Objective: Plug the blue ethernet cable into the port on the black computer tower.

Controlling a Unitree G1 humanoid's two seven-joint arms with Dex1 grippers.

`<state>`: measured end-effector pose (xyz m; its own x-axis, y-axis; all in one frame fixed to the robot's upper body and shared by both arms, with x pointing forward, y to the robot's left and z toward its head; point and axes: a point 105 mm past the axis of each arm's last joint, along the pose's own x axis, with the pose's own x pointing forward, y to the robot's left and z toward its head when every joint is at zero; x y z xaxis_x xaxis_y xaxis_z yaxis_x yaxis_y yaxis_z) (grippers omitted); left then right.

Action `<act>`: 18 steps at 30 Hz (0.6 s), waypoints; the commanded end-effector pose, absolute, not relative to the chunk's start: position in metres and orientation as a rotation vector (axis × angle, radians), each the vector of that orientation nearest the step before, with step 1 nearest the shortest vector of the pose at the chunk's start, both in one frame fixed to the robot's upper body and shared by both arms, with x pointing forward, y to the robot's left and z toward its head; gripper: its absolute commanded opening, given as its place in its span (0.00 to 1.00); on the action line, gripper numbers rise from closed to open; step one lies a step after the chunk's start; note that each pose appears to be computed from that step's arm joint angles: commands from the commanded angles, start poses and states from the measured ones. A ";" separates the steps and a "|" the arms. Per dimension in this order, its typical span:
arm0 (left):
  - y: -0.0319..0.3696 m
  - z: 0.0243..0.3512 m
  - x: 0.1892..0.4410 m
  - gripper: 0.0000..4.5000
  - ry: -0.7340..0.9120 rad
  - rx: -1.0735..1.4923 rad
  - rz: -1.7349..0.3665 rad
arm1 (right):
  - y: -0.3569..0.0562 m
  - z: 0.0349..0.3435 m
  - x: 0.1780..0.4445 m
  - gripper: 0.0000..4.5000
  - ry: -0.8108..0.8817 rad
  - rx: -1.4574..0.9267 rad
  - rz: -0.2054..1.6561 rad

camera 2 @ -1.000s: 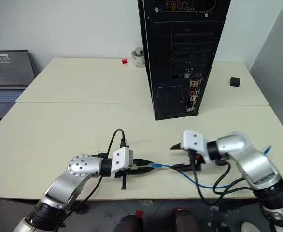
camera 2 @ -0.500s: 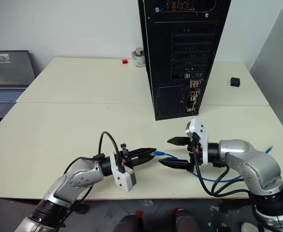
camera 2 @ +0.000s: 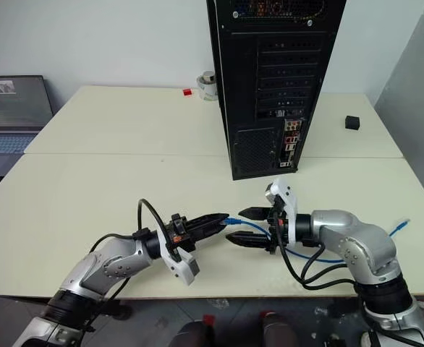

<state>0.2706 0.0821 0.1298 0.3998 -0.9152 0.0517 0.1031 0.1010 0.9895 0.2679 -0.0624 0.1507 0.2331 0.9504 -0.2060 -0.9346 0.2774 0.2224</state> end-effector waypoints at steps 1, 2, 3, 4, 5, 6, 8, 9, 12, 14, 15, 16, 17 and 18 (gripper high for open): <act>0.083 0.140 0.270 0.06 -0.903 1.234 -0.875 | -0.058 0.162 0.269 0.70 0.268 0.046 1.308; 0.083 0.140 0.269 0.06 -0.907 1.233 -0.874 | -0.058 0.161 0.269 0.66 0.267 0.046 1.308; 0.082 0.141 0.268 0.06 -0.909 1.231 -0.874 | -0.057 0.161 0.269 0.61 0.267 0.046 1.308; 0.082 0.140 0.268 0.06 -0.910 1.232 -0.874 | -0.057 0.161 0.270 0.57 0.265 0.049 1.308; 0.082 0.140 0.268 0.06 -0.911 1.232 -0.875 | -0.056 0.162 0.270 0.52 0.263 0.054 1.308; 0.082 0.140 0.267 0.06 -0.910 1.231 -0.876 | -0.056 0.162 0.270 0.47 0.263 0.057 1.308; 0.082 0.139 0.267 0.06 -0.909 1.229 -0.874 | -0.056 0.162 0.271 0.35 0.262 0.058 1.307; 0.081 0.139 0.267 0.06 -0.911 1.229 -0.874 | -0.056 0.162 0.271 0.31 0.264 0.060 1.307; 0.081 0.139 0.266 0.06 -0.914 1.226 -0.877 | -0.056 0.162 0.272 0.13 0.267 0.069 1.307; 0.080 0.138 0.264 0.06 -0.918 1.221 -0.887 | -0.057 0.163 0.274 0.03 0.273 0.077 1.306; 0.080 0.138 0.263 0.06 -0.921 1.219 -0.892 | -0.057 0.163 0.274 0.00 0.275 0.078 1.306; 0.079 0.137 0.262 0.06 -0.923 1.213 -0.904 | -0.058 0.162 0.274 0.00 0.278 0.077 1.307; 0.078 0.135 0.260 0.06 -0.923 1.208 -0.923 | -0.058 0.163 0.274 0.00 0.279 0.076 1.308; 0.078 0.136 0.259 0.06 -0.933 1.211 -0.923 | -0.058 0.163 0.275 0.00 0.281 0.076 1.309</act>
